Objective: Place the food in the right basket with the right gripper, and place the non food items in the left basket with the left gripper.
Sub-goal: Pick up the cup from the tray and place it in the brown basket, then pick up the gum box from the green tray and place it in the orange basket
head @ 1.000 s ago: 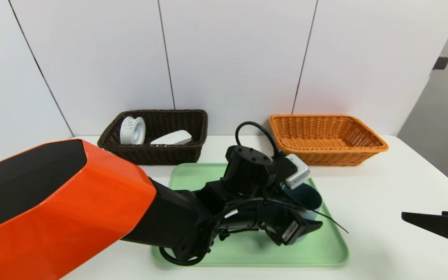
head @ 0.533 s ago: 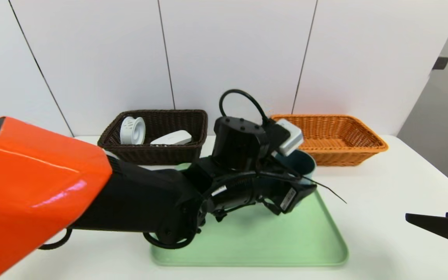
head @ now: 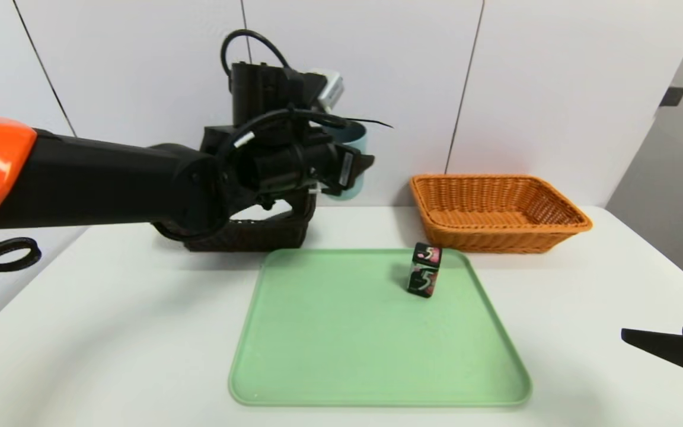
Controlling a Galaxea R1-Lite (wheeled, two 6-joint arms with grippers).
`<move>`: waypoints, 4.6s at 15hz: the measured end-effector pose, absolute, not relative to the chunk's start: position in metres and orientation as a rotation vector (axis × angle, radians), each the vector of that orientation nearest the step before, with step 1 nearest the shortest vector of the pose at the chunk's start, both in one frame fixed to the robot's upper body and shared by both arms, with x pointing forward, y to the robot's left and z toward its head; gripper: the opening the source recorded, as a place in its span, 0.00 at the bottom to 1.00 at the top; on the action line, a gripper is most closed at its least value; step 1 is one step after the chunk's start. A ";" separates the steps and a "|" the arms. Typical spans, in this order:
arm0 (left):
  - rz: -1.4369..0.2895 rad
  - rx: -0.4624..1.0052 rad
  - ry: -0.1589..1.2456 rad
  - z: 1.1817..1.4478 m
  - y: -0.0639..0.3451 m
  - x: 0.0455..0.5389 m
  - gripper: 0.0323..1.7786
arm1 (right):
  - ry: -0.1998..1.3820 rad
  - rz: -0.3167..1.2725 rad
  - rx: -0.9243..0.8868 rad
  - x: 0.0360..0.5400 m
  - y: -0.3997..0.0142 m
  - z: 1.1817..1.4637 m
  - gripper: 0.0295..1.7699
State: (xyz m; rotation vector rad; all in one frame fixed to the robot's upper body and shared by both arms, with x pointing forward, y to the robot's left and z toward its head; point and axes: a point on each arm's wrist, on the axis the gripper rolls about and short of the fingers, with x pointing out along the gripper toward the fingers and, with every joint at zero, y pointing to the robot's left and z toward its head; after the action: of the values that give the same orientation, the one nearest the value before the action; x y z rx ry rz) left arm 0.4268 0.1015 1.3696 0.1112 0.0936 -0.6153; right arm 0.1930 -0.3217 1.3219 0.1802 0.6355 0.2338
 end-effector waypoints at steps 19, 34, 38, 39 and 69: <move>-0.330 0.096 0.276 1.318 0.195 0.508 0.69 | 0.663 0.231 0.181 0.192 -0.322 1.314 0.97; -0.282 0.058 0.174 1.363 0.219 0.492 0.92 | 0.649 0.231 0.180 0.189 -0.322 1.316 0.97; -0.258 0.050 0.142 1.394 0.234 0.470 0.93 | 0.635 0.232 0.180 0.186 -0.323 1.317 0.97; -0.255 0.043 0.141 1.401 0.237 0.463 0.94 | 0.633 0.233 0.180 0.186 -0.323 1.317 0.97; -0.682 0.007 0.564 1.342 0.171 0.268 0.95 | 0.774 0.484 0.075 0.302 -0.262 1.377 0.97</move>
State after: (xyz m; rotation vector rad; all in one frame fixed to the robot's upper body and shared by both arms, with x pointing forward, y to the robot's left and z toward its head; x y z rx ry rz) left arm 0.2684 0.1709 1.3422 0.0072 0.5637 -0.6824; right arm 0.3015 -0.2622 1.3767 0.0754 0.7742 0.4839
